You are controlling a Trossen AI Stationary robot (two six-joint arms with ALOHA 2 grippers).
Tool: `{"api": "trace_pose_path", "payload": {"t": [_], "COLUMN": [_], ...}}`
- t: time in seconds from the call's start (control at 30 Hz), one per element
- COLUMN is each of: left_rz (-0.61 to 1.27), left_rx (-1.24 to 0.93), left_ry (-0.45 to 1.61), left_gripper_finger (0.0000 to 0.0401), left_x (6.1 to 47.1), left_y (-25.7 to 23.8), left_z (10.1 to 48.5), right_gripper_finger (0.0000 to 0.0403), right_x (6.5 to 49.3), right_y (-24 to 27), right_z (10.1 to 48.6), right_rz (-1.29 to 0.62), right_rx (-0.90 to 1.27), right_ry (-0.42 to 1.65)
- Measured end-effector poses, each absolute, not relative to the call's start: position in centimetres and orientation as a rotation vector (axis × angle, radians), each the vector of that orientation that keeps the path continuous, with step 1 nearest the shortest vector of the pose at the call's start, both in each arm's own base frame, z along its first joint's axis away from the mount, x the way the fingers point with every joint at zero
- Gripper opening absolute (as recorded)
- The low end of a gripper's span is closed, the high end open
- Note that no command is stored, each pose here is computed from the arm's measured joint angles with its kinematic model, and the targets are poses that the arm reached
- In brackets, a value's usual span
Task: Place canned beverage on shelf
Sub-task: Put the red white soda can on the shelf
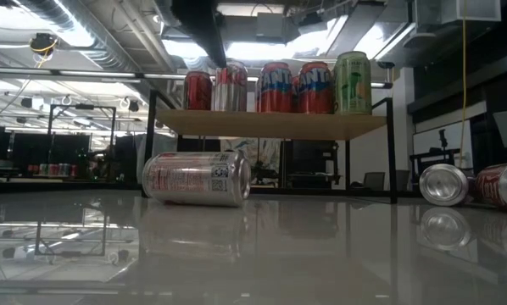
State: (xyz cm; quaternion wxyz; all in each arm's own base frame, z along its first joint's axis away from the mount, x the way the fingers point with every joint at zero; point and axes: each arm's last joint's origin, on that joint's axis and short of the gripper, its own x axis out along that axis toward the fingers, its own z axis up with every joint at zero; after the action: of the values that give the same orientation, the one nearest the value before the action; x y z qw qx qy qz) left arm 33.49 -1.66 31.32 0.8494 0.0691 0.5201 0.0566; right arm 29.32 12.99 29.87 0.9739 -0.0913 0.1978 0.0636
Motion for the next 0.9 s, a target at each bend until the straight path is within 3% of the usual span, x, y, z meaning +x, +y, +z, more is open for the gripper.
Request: {"api": "trace_pose_path", "payload": {"t": [0.23,0.4,0.9], "left_rz": [0.151,0.285,0.467], "left_rx": [0.137,0.180,0.187], "left_ry": [1.081,1.070,1.049], "left_gripper_finger": [0.0110,0.0076,0.0002], "left_x": [33.9,33.9,33.7], "left_y": [-0.4,1.7,6.1], "left_z": [29.8,29.9,30.2], "right_gripper_finger": [0.0392,0.0392,0.0392], "right_x": [29.3,29.3,29.3], "right_y": [13.0,13.0,13.0], "right_z": [29.9,29.9,29.9], "right_rz": [0.128,0.128,0.127], "right_rx": [-0.183,-0.183,-0.183], "right_ry": [0.398,0.397,0.397]}}
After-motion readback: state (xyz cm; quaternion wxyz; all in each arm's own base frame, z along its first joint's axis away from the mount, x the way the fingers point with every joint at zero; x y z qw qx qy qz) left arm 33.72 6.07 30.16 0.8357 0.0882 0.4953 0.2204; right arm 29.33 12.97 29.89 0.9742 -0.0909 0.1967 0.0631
